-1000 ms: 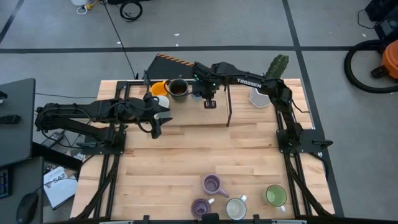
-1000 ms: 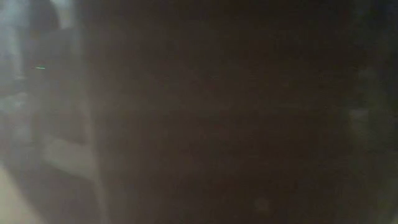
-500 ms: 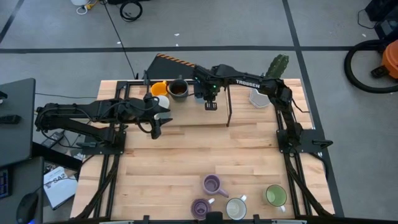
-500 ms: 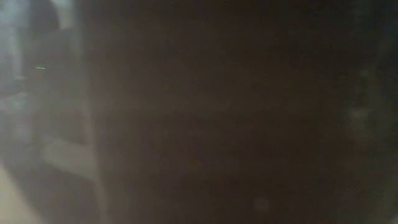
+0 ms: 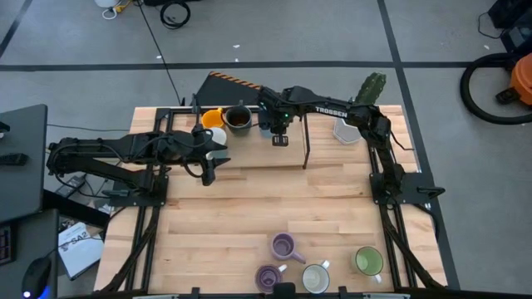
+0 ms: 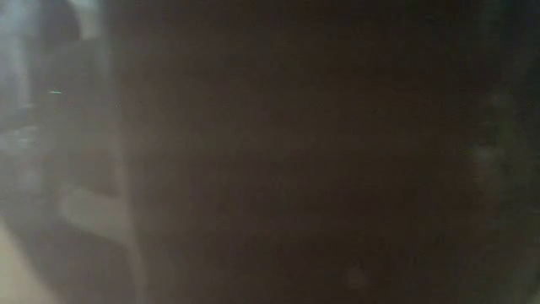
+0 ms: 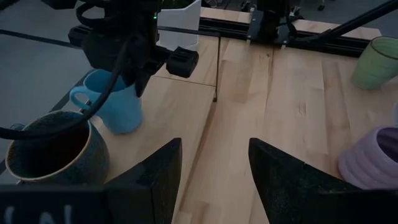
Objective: Place coffee mugs
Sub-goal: Put the blue mug on the shelf
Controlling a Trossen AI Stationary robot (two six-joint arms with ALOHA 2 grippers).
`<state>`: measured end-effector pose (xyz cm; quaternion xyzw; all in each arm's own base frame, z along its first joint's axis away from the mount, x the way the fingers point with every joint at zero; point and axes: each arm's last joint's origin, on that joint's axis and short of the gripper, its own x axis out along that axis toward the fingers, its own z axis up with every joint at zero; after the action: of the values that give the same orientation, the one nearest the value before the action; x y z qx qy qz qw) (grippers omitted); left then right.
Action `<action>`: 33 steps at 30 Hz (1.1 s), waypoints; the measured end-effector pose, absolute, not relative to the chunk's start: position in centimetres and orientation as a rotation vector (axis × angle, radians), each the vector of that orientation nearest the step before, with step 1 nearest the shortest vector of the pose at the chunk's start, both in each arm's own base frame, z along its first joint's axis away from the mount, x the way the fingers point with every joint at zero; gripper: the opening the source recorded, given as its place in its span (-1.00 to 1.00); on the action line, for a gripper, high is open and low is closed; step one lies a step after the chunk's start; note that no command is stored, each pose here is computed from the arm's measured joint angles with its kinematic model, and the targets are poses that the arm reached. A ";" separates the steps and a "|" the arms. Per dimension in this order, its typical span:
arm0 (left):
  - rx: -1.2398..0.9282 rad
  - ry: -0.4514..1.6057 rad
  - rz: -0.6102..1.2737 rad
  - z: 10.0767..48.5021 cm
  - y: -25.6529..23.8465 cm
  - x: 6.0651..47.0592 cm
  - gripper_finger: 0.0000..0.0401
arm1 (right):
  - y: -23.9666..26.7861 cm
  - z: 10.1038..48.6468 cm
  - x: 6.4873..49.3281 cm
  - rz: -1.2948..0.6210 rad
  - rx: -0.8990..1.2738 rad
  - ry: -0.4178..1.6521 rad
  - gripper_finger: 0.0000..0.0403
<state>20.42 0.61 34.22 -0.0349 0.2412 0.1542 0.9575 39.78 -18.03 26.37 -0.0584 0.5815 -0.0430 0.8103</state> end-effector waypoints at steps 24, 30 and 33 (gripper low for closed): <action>-0.088 0.437 0.314 34.7 0.7 20.6 -0.04 | -17.7 27.6 40.2 -0.095 -0.080 1.168 -0.15; -0.076 0.400 0.338 35.0 1.3 20.8 -0.04 | -17.4 29.5 40.3 -0.064 -0.063 1.123 -0.12; -0.074 0.400 0.371 35.0 2.0 20.7 -0.04 | -17.3 30.1 40.1 -0.059 -0.060 1.131 -0.10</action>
<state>20.72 2.04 35.01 -0.0365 0.1976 0.1831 0.9623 40.08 -17.28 30.10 -0.0285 0.5357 -0.0279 0.8435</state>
